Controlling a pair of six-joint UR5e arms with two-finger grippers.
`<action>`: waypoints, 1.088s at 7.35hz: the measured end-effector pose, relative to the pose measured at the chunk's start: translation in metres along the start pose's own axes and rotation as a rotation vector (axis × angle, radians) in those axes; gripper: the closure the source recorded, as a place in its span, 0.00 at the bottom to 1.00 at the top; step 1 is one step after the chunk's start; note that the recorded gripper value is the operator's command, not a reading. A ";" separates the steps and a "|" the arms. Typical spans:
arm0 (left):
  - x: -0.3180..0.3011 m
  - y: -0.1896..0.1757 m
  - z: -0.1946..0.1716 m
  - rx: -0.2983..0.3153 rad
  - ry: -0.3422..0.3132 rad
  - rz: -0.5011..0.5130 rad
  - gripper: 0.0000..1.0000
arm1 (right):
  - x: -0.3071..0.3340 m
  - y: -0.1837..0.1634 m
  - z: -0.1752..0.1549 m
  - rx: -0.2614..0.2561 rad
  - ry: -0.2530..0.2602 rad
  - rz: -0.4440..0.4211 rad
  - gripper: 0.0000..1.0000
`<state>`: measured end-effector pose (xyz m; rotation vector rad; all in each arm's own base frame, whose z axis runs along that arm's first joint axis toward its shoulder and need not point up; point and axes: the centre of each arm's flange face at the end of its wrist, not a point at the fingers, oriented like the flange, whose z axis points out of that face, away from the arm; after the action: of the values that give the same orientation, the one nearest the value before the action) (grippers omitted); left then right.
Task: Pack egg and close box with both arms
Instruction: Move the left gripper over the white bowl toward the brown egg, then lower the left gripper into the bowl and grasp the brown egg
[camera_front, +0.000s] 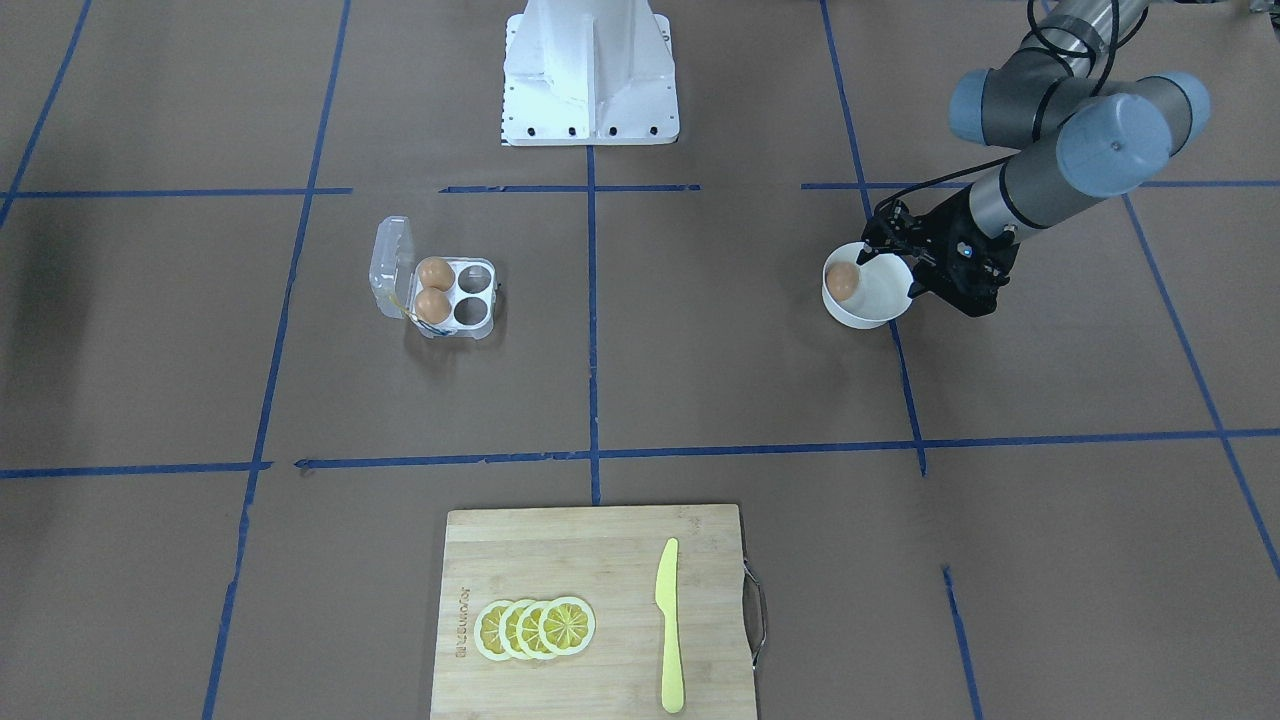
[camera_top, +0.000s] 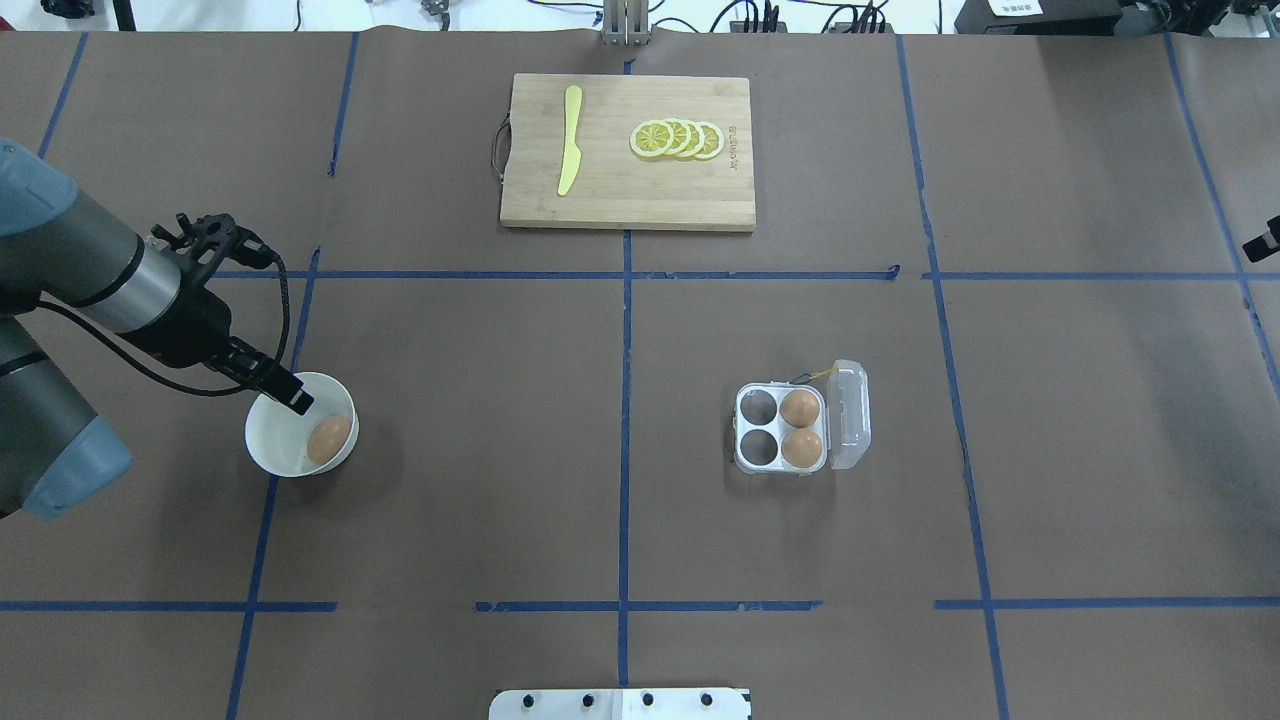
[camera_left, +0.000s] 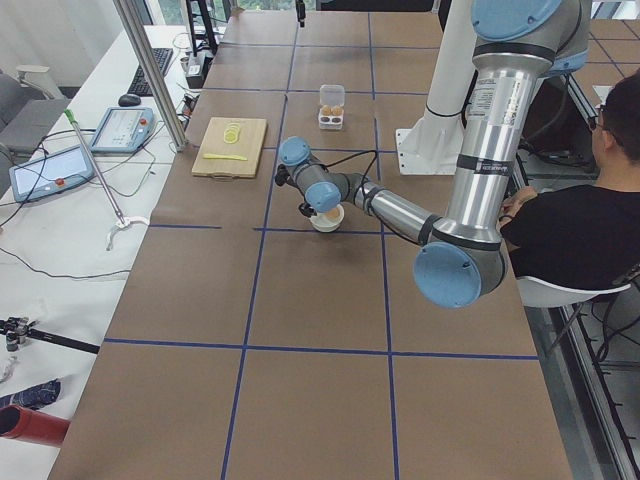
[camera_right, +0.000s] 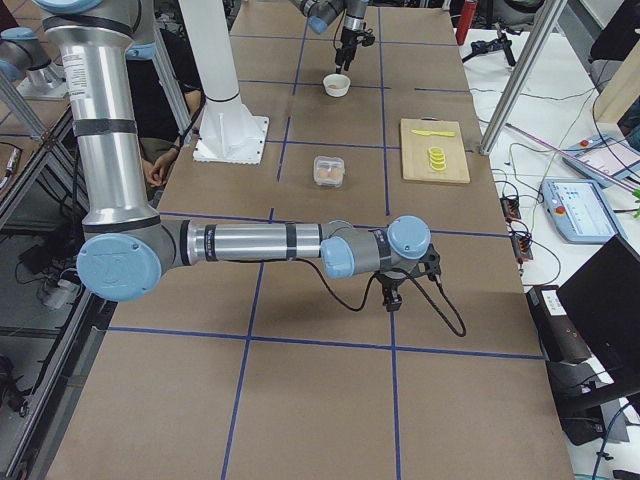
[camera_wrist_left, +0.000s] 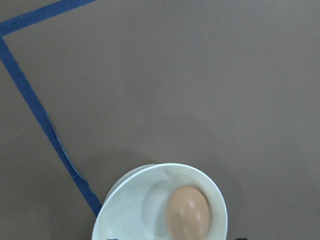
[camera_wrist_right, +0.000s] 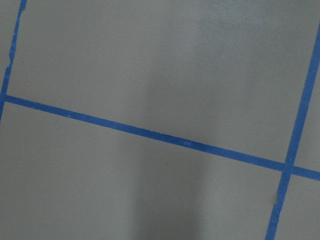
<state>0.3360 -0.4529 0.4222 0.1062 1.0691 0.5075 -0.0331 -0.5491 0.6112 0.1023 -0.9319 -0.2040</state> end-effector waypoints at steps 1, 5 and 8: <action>0.004 0.002 0.011 -0.010 -0.011 -0.015 0.21 | 0.000 0.000 0.000 0.002 0.000 -0.003 0.00; 0.016 0.006 0.035 -0.017 -0.052 -0.084 0.25 | 0.000 0.001 0.001 0.000 -0.007 -0.003 0.00; 0.014 0.003 0.033 0.017 -0.096 -0.110 0.26 | 0.002 0.002 0.003 -0.003 -0.009 0.003 0.00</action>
<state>0.3689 -0.4385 0.4281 0.0859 0.9794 0.3902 -0.0339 -0.5474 0.6144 0.0972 -0.9407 -0.2037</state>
